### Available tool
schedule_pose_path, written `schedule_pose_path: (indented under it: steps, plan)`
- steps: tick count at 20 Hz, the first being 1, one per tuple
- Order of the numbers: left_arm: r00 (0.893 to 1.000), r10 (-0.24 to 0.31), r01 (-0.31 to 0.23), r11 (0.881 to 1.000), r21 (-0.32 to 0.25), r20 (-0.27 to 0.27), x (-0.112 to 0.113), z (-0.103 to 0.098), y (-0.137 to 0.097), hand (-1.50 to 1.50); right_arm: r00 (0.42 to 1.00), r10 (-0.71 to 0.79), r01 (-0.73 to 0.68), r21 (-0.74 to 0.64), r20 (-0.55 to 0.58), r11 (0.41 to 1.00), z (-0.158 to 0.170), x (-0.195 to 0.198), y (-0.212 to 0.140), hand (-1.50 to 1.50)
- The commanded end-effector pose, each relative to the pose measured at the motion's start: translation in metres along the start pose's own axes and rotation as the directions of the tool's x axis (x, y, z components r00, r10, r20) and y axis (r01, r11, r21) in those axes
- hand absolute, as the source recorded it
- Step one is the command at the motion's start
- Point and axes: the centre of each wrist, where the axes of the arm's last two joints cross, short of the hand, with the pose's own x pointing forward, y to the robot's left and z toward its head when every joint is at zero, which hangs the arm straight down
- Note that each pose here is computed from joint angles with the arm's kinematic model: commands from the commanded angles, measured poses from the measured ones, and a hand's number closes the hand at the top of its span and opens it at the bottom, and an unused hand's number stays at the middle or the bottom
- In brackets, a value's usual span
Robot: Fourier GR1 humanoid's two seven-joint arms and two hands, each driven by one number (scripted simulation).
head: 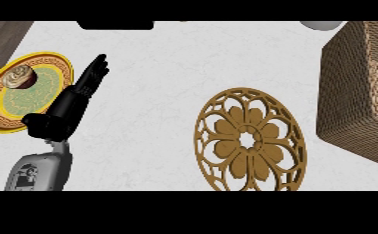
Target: Pick the squash from the placemat and place it in the basket
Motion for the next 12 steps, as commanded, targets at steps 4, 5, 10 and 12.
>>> schedule_pose_path:
  steps: [4, 5, 10, 12]
  plan:
    - [1.0, -0.011, 0.011, 1.0, 0.004, -0.004, 0.01, 0.014, -0.002, 0.0, 0.999, 0.017, -0.018, 0.018, 0.048, 1.0, -0.022, -0.016, -0.015, -1.5]
    - [1.0, -0.011, 0.011, 1.0, 0.009, 0.002, 0.01, 0.0, -0.003, 0.0, 0.999, -0.016, 0.016, -0.007, 0.046, 1.0, -0.026, 0.0, 0.006, -1.5]
    - [1.0, -0.016, 0.016, 1.0, 0.02, -0.003, -0.003, 0.003, 0.003, 0.0, 0.981, -0.18, 0.181, -0.003, 0.072, 0.984, -0.032, 0.022, -0.015, -1.5]
    - [1.0, 0.007, -0.007, 1.0, 0.002, -0.016, -0.005, 0.003, 0.006, 0.0, 0.973, -0.23, 0.23, -0.02, 0.034, 0.973, -0.037, 0.014, -0.026, -1.5]
